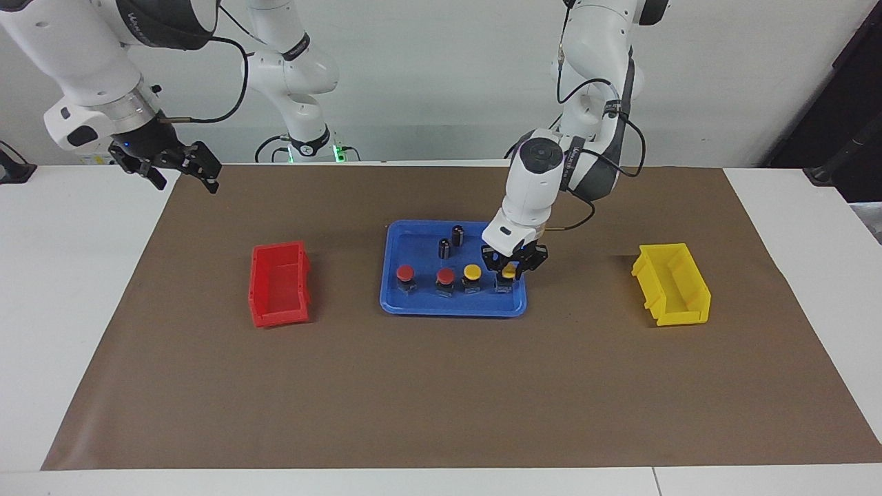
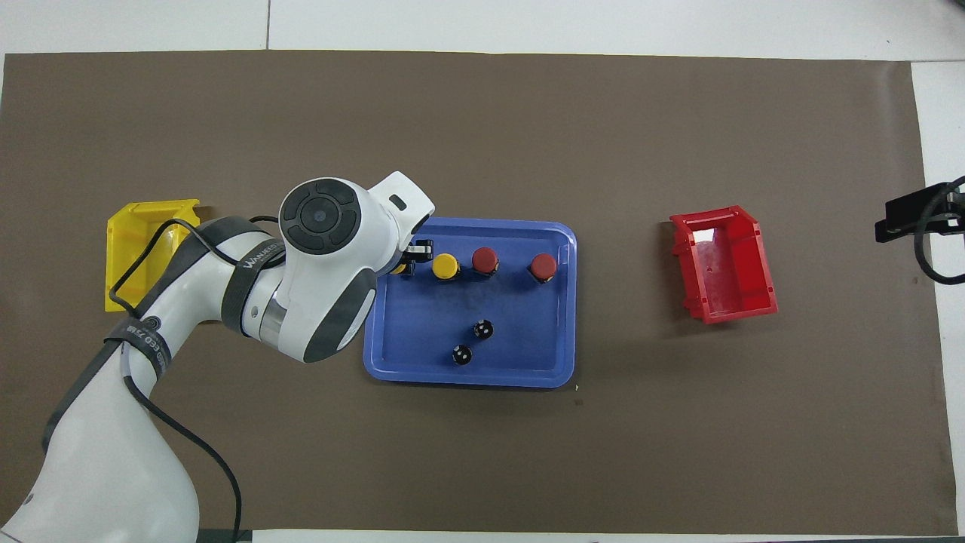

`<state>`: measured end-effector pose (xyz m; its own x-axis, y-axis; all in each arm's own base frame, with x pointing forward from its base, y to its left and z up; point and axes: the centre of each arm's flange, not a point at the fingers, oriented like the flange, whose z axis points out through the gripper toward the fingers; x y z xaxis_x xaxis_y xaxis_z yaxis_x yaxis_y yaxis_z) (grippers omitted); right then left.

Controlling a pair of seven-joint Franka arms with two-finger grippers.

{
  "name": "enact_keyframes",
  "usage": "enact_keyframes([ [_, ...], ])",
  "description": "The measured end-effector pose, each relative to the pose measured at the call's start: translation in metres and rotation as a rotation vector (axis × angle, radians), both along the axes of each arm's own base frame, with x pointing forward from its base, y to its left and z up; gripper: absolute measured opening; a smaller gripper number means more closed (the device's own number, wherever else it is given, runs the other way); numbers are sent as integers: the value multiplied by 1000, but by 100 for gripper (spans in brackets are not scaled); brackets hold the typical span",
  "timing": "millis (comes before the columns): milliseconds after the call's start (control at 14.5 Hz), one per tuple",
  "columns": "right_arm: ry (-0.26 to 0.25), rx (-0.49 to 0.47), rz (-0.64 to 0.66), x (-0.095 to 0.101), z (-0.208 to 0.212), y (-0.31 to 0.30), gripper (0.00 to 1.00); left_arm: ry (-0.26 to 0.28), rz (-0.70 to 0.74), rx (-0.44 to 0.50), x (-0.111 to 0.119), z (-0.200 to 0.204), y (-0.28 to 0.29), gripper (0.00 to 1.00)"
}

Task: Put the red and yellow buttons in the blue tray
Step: 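Carry the yellow button into the blue tray with the left gripper and release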

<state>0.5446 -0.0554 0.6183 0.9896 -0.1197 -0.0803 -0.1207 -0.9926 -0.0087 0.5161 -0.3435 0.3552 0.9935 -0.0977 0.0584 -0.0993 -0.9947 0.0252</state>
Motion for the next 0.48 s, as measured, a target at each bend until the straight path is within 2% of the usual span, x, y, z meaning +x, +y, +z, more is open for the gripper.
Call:
enact_keyframes([
  [138, 0, 0, 0, 0, 0, 0, 100, -8, -1, -4, 2, -4, -2, 41],
  [207, 0, 0, 0, 0, 0, 0, 100, -9, -1, -5, 2, -3, -2, 47],
  [276, 0, 0, 0, 0, 0, 0, 100, -9, 0, -5, 2, -3, -2, 47],
  [345, 0, 0, 0, 0, 0, 0, 100, -10, 0, -6, 2, -3, -1, 52],
  [483, 0, 0, 0, 0, 0, 0, 100, -14, 2, -8, 3, 1, -1, 71],
])
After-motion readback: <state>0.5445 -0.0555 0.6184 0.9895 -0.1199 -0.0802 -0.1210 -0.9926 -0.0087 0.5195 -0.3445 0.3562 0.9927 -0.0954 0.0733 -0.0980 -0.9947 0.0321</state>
